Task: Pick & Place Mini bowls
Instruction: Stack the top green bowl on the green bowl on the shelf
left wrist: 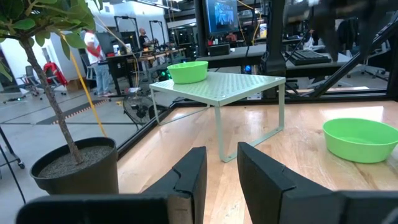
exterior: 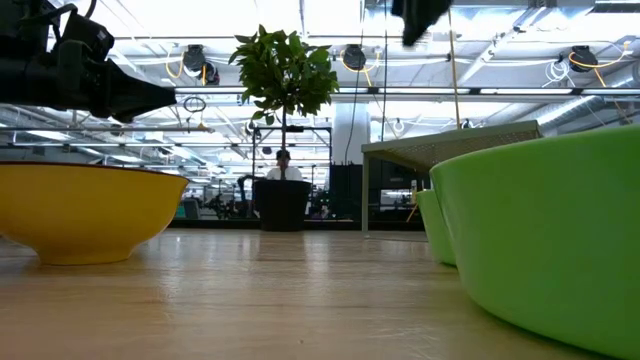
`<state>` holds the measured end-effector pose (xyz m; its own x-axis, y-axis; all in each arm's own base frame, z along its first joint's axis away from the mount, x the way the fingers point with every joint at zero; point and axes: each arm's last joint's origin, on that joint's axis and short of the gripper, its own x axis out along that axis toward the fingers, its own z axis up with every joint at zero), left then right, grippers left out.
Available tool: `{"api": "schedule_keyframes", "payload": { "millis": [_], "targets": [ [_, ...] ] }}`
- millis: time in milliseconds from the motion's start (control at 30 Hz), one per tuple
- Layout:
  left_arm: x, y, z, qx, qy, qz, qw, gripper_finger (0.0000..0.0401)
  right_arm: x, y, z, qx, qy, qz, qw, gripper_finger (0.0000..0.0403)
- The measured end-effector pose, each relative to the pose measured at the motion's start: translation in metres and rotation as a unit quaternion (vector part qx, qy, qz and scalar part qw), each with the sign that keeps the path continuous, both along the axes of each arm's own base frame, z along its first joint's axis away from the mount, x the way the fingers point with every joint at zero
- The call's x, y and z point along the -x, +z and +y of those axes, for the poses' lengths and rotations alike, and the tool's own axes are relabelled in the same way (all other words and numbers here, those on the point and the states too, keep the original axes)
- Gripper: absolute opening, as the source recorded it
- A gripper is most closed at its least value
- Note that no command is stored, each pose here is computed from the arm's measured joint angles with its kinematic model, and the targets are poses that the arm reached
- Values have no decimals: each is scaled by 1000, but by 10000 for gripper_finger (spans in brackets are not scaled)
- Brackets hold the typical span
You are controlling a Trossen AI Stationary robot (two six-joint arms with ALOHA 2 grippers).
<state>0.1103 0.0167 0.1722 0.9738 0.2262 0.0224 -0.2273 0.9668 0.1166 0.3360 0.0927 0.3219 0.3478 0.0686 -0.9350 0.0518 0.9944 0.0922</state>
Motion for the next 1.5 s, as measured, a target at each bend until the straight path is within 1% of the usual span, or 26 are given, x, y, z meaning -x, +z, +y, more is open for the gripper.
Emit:
{"api": "schedule_keyframes", "payload": {
  "millis": [100, 233, 467, 600, 767, 1067, 1500],
  "targets": [
    [0, 0, 0, 0, 0, 0, 1000, 93, -2, -18, 1, 9, -24, 65, 998, 160],
    [0, 0, 0, 0, 0, 0, 1000, 93, 0, -32, 0, 20, -54, 132, 990, 161],
    [0, 0, 0, 0, 0, 0, 1000, 93, 3, -53, 0, 4, -78, 170, 982, 155],
    [0, 0, 0, 0, 0, 0, 1000, 93, 4, -61, 0, 4, -77, 171, 982, 153],
    [0, 0, 0, 0, 0, 0, 1000, 93, 3, -78, 0, 4, -66, 166, 984, 154],
    [0, 0, 0, 0, 0, 0, 1000, 93, 12, -105, -2, 13, -68, 194, 978, 149],
    [0, 0, 0, 0, 0, 0, 1000, 93, 11, -126, -2, 2, -69, 167, 984, 144]
  ]
}}
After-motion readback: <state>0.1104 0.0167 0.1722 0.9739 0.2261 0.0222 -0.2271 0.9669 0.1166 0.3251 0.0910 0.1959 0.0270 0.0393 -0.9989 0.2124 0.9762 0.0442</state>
